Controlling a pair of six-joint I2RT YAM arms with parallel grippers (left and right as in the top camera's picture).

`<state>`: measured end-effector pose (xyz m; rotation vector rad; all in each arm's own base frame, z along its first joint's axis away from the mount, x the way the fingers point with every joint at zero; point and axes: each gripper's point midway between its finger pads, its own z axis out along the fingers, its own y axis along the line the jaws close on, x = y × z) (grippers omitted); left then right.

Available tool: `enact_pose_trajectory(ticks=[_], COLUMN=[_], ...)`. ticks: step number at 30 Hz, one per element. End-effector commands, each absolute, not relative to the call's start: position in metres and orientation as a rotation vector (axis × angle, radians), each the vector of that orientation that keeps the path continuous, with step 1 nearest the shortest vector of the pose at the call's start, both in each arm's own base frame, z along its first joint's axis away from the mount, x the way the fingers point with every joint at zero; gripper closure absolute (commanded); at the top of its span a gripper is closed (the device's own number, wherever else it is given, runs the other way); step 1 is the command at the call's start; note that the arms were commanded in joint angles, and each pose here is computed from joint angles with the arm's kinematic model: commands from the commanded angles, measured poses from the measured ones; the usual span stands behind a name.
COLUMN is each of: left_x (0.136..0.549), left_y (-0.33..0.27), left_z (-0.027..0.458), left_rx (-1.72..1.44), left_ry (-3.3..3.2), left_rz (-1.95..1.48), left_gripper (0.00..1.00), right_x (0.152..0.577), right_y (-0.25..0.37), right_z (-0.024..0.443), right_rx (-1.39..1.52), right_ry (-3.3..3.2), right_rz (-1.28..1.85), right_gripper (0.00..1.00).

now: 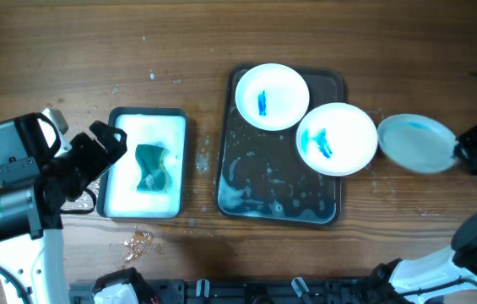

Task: Clean dirty plates on tray and stack at the side
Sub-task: 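Carry the plate right and set it on the table beside the tray, then grasp the upper-right plate with the right gripper and slide it down-center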

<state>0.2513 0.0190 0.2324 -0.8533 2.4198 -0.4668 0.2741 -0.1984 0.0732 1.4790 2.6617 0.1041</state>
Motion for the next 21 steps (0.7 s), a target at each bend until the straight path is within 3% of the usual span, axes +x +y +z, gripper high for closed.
enact_pose_trajectory(ticks=[1,3,7,11,14,17,19,21], left_x=[0.253,0.253,0.253,0.253,0.249,0.242,0.241,0.243], left_y=[0.018,0.018,0.018,0.011,0.004,0.002,0.002,0.003], left_z=[0.238,0.238,0.238,0.24,0.239,0.234,0.234,0.235], left_rx=[-0.816,-0.816,-0.816,-0.724,-0.644,-0.616,-0.607,-0.604], left_ry=[2.416,2.416,2.416,2.435,2.47,2.508,2.512,2.506], left_rz=[-0.48,-0.48,-0.48,-0.506,-0.529,-0.518,-0.516,-0.515], left_gripper=[0.0,0.0,0.0,0.0,0.0,0.0,0.0,0.0], right_x=[0.282,0.309,0.326,0.332,0.331,0.316,0.316,0.315], right_y=[-0.189,-0.149,-0.07,-0.042,-0.024,-0.039,-0.03,-0.021], right_z=[0.083,0.114,0.147,0.114,0.074,0.045,0.042,0.04], right_rx=[1.388,1.117,0.576,0.494,0.41,0.525,0.508,0.511], right_ry=[2.662,2.643,2.751,2.831,2.859,2.894,2.911,2.916], right_rz=[0.169,0.395,0.357,0.053,0.02,-0.088,-0.009,0.068], right_gripper=[0.45,0.37,0.35,0.29,0.3,0.37,0.55,0.85])
